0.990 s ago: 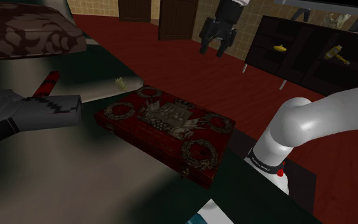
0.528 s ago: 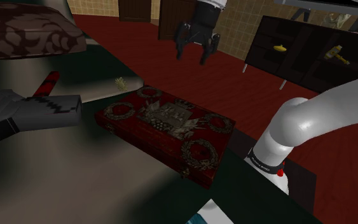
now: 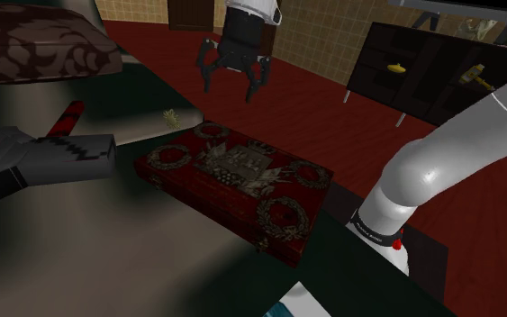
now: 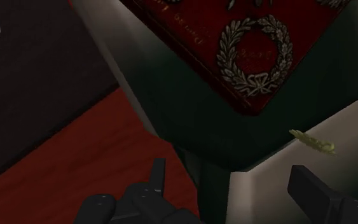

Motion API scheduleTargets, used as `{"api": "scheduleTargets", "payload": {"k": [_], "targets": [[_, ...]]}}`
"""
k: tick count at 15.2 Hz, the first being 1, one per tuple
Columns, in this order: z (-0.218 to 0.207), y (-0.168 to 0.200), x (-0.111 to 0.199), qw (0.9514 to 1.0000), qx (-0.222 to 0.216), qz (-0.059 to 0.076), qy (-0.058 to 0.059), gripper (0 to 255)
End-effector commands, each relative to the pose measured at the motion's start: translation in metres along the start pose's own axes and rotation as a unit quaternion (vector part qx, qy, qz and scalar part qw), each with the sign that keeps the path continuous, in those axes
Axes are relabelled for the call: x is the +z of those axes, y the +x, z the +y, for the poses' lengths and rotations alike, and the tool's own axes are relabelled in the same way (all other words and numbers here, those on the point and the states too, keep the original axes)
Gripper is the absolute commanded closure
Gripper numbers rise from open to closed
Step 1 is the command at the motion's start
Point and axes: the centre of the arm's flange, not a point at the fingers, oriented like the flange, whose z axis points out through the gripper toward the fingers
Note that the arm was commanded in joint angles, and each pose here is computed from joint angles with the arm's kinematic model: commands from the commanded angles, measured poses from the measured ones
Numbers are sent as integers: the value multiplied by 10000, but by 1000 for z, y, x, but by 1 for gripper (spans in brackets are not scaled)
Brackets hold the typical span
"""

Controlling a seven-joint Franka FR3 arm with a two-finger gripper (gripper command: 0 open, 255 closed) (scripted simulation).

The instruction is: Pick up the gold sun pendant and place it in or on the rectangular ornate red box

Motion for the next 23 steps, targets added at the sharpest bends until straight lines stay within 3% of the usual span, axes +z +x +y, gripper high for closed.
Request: {"api": "scheduleTargets", "payload": {"k": [1, 8, 16, 23], "targets": [[-25, 4, 12, 9994, 346, -94, 20, 0], [-103, 19, 46, 9894, 1401, -379, 65, 0], [-104, 16, 86, 9894, 1401, -379, 65, 0], [-104, 16, 86, 9894, 1401, -380, 64, 0]]}}
